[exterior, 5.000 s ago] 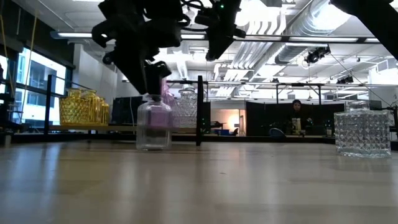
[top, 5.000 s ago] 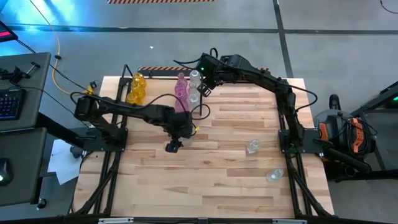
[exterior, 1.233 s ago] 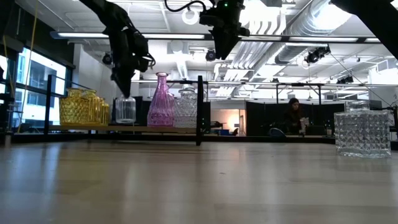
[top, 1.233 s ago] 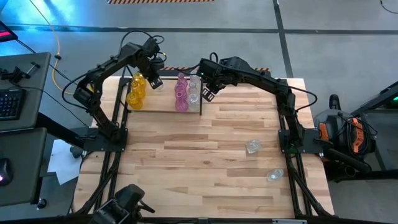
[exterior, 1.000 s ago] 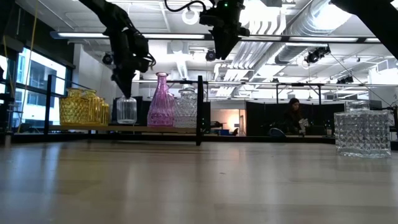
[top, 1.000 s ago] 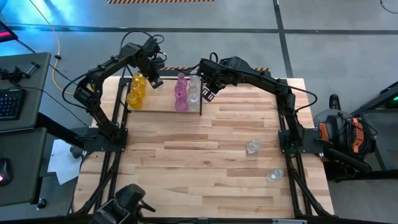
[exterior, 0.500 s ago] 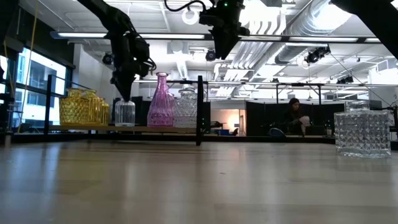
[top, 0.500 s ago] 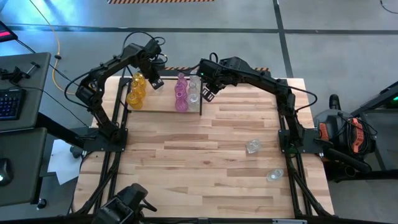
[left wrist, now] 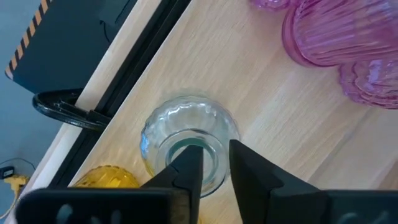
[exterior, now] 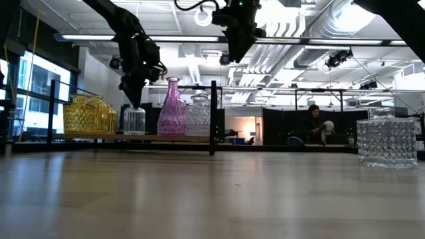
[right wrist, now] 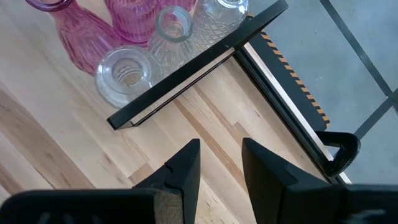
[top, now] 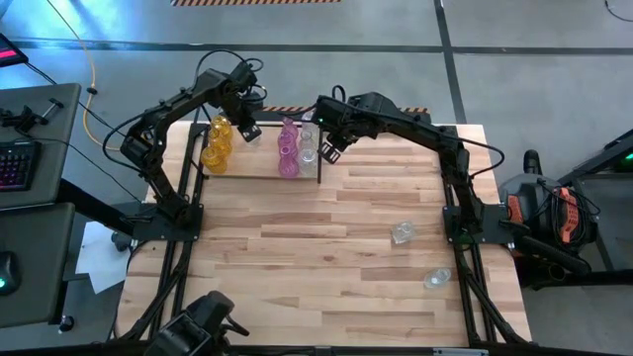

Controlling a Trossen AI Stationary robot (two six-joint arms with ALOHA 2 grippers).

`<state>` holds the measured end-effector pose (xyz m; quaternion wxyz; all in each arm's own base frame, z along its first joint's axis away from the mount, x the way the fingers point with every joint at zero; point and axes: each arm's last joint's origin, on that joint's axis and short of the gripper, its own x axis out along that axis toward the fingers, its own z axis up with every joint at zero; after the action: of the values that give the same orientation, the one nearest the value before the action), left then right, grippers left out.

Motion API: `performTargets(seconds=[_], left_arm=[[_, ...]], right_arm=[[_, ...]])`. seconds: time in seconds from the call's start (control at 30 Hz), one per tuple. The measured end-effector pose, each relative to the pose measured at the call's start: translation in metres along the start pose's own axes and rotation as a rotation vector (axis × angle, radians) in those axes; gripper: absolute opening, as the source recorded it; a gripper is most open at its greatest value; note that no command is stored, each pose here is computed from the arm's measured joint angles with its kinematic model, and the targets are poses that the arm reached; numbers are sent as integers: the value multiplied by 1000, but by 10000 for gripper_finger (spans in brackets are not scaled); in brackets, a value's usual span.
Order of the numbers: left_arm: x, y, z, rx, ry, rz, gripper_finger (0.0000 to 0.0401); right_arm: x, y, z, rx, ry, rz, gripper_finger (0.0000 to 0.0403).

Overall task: Sort vases onto shelf
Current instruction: Put the transparent vase on the shelf to the left of the top pink vase on the shelf, then put the transparent vase on the shelf aligned with the left transparent vase

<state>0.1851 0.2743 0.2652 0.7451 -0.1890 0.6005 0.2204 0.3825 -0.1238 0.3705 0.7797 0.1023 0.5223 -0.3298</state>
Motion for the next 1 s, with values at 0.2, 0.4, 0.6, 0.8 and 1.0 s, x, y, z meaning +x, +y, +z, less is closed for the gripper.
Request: performTargets(seconds=[0.2, 0.4, 0.6, 0.8, 1.0], left_arm=[[-4, -1, -1, -2, -9, 5, 112], [-10, -2, -3, -6, -16, 28, 140], [-27, -5, -8, -2, -66, 48, 141], [-59, -17, -20, -13, -157, 66, 141], [-113, -55, -49, 9, -375, -175, 141]], right_arm=[[0, 0, 0, -1, 0, 0, 99], [0, 0, 0, -1, 1, 5, 99], [0, 0, 0, -1, 1, 5, 99], [0, 0, 0, -12, 1, 4, 99], [-2, 16, -7, -174, 14, 11, 99]])
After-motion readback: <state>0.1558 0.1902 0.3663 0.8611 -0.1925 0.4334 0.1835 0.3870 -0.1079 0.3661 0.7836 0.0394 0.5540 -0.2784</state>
